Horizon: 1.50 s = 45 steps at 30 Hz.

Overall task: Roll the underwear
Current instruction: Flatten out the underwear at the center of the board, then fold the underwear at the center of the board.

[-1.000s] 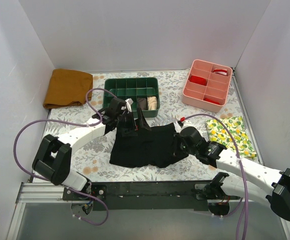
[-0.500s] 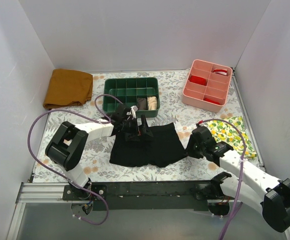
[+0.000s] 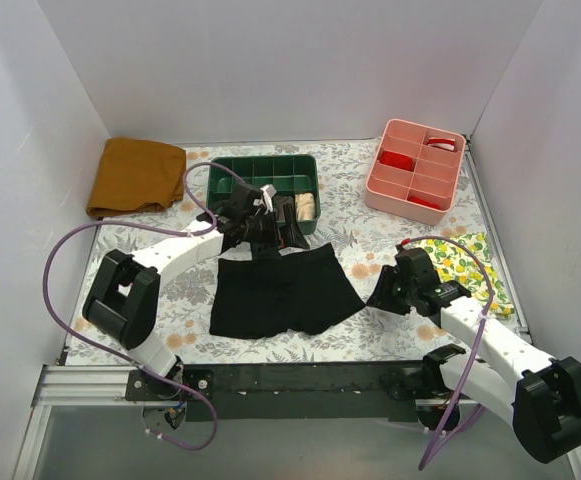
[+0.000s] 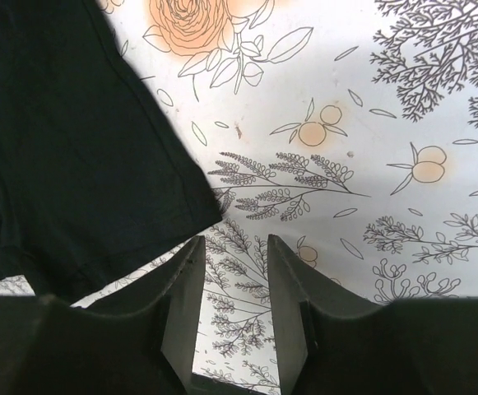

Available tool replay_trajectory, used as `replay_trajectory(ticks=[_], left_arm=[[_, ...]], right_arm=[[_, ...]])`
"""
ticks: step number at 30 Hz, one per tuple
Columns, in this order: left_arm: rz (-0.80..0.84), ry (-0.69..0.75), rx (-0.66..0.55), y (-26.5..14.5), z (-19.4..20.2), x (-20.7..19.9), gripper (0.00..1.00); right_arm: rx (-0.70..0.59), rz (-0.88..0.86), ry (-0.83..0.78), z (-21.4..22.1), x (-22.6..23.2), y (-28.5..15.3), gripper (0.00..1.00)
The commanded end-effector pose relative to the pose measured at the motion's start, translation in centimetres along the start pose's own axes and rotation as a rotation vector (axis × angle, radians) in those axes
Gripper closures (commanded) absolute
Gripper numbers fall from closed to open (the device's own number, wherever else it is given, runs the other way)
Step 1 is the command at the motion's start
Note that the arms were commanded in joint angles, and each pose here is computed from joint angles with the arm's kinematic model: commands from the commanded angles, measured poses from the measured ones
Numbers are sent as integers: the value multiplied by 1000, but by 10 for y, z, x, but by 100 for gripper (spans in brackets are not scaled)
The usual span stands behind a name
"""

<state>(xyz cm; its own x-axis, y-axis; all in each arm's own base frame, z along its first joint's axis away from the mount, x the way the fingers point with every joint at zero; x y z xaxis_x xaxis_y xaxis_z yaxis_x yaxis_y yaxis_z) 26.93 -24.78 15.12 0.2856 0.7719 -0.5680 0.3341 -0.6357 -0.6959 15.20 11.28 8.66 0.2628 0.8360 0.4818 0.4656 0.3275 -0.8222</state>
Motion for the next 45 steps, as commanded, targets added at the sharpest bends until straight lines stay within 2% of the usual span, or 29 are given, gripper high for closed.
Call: replay_trajectory(ticks=[1,8,10,12,14,15,16,19,21,26,31,34,45], left_arm=[[163,-32,77,2,-8,-22,2],[357,-26,84,16,-19,-49,2],[339,-17,84,27,-21,-57,3],[314,6,77,32,-31,-70,10],[205,-2,96,49,-33,-64,17],[195,44,70,52,-43,-78,19],[94,35,87,64,-41,-69,21],[10,82,64,74,-54,-83,29],[-91,92,96,88,-48,-74,34],[-251,145,119,104,-49,-66,40],[-323,159,157,107,-45,-59,44],[-363,163,187,112,-45,-55,50],[-350,146,197,130,-49,-65,50]], right_arm=[[-24,-53,-32,-15,11,-4,55],[17,-88,-29,-13,9,2,57],[26,-102,-31,-13,9,4,57],[35,-111,-33,-13,10,5,57],[38,-114,-40,-13,10,5,57],[38,-118,-45,-14,11,5,57],[36,-119,-49,-15,11,5,57],[34,-108,-62,-16,11,3,58],[24,-91,-75,-19,10,1,58],[10,-88,-93,-21,11,-3,58],[-3,-97,-104,-24,13,-7,58],[-8,-106,-110,-26,15,-8,58],[31,-137,-135,-25,21,-4,58]])
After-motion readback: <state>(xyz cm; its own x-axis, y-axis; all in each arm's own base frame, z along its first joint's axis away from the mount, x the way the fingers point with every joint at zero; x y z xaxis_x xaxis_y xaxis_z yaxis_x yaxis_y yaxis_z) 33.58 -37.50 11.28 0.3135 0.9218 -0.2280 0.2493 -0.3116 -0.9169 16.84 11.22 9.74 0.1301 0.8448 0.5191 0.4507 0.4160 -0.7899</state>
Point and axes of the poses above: each gripper's point midway between its finger pads, its own y axis out along the fingers, its own x axis along the line the jaws close on, z = x × y, the point moved 6 cm from there along -y, back along the fingers, and after that the axes turned 12 degrees about y, right-handed, at the moved point
